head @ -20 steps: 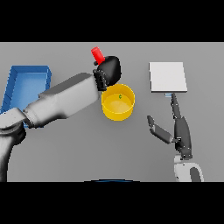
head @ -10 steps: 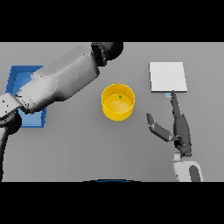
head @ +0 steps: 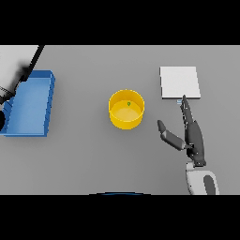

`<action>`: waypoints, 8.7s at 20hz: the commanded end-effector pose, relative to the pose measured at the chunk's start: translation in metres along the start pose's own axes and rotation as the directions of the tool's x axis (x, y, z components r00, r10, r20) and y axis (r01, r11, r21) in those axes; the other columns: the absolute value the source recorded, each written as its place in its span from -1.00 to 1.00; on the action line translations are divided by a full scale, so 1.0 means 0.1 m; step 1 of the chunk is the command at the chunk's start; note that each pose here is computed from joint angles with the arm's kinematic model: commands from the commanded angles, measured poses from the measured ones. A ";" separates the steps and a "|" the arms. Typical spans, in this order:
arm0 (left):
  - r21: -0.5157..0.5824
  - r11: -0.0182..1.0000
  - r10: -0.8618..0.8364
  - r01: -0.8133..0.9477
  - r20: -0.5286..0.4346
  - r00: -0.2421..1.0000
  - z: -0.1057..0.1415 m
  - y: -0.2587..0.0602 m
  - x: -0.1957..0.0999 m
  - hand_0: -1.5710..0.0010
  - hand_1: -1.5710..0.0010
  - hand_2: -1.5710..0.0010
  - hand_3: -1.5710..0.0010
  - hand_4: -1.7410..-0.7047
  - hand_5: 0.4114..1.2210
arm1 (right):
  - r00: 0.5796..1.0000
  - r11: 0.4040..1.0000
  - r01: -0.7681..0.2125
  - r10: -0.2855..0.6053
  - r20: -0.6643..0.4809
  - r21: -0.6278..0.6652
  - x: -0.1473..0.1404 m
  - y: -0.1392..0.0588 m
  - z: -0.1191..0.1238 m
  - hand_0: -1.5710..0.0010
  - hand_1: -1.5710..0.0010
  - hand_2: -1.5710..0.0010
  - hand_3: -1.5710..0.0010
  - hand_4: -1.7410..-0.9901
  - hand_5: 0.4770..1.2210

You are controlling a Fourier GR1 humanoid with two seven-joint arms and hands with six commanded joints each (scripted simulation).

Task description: Pick up the red beaker and tilt it to pour out 1 green nut into yellow bowl. Pick up the yellow bowl and place it on the metallic measuring scale.

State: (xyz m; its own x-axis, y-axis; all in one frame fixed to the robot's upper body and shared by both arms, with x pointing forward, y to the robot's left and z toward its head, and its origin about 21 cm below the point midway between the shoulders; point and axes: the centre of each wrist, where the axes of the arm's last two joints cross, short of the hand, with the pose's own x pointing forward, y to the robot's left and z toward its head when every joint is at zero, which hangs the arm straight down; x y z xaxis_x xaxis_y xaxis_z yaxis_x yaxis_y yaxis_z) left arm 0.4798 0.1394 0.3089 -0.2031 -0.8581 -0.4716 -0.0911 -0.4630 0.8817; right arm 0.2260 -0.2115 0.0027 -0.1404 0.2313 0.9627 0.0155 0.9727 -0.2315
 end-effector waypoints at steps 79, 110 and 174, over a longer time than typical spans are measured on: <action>0.114 0.355 0.815 -0.928 -0.524 0.247 1.64 -2.54 -0.46 1.00 1.00 1.00 1.00 0.83 -0.21 | 0.531 0.133 -0.809 0.581 0.617 0.572 0.53 0.57 -1.28 1.00 1.00 1.00 1.00 0.31 -0.45; 0.125 0.361 0.818 -0.924 -0.519 0.249 1.65 -2.46 -0.48 1.00 1.00 1.00 1.00 0.81 -0.23 | 0.459 -0.090 -0.767 0.615 0.642 0.635 0.65 0.70 -1.36 -0.94 -0.94 -0.87 -0.52 -0.96 0.97; 0.135 0.371 0.798 -0.919 -0.552 0.241 1.62 -2.35 -0.48 1.00 1.00 1.00 1.00 0.77 -0.20 | 0.357 0.113 -0.747 0.899 0.252 0.655 0.33 -0.74 -2.30 0.93 0.94 0.85 0.56 0.15 -0.31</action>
